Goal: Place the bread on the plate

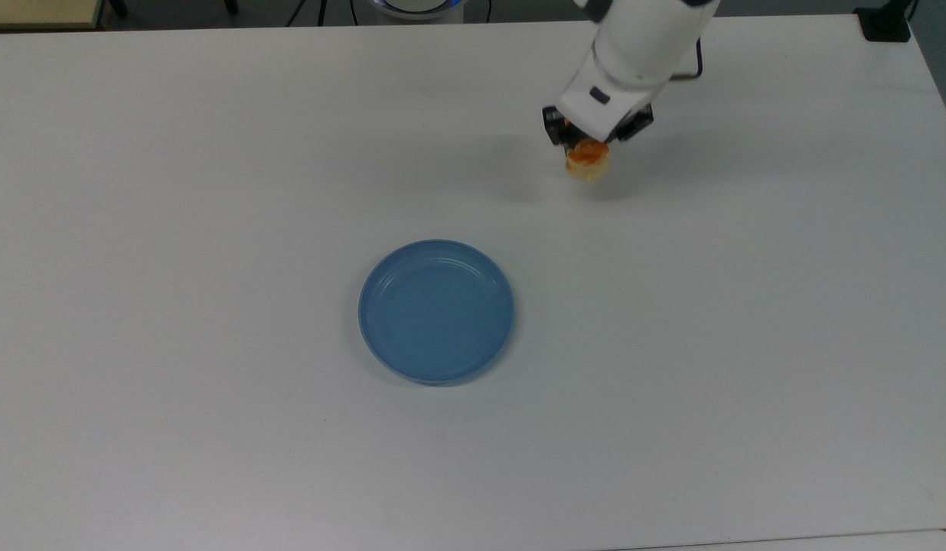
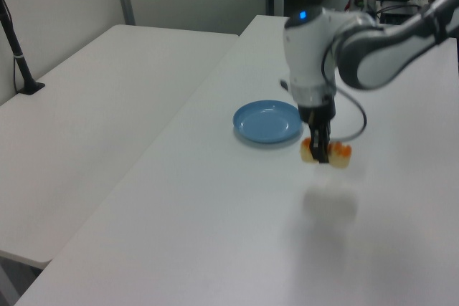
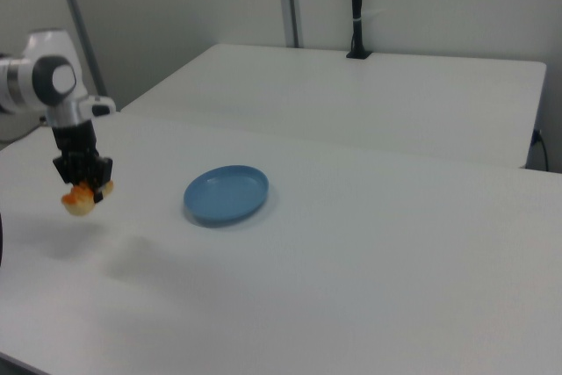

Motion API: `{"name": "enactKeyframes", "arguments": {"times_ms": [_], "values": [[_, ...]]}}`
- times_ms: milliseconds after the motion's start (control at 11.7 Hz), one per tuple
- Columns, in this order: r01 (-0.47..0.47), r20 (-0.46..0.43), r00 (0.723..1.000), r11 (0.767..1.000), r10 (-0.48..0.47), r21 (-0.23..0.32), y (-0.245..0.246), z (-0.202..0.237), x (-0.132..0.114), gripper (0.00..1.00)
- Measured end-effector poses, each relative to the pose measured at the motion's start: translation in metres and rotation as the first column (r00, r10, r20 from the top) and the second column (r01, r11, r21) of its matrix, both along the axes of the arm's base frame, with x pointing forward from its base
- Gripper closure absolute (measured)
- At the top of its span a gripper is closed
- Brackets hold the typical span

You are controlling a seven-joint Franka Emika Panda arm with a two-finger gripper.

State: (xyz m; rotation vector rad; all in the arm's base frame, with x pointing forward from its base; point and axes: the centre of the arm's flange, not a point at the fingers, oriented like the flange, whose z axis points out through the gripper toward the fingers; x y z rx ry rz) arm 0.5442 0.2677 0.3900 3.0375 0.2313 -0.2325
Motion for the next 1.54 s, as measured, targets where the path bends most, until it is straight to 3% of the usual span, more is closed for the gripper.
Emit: {"name": "enactKeyframes", "arguments": {"times_ms": [257,514,686,857,1114,1285,1542], "values": [[-0.003,-0.014,1.0,0.999,0.003,0.055,-0.067,0.08,0.031,0.7],[0.088,0.089,0.992,0.994,-0.094,0.064,-0.145,0.097,0.083,0.67],[0.152,0.172,0.972,0.987,-0.159,0.052,-0.185,0.071,0.123,0.66],[0.184,0.201,0.962,0.982,-0.187,0.036,-0.206,0.032,0.153,0.65],[0.187,0.213,0.959,0.982,-0.186,0.019,-0.198,-0.027,0.175,0.62],[0.191,0.196,0.962,0.982,-0.189,0.007,-0.19,-0.059,0.178,0.52],[0.213,0.223,0.952,0.977,-0.21,0.014,-0.189,-0.064,0.183,0.11]]}}
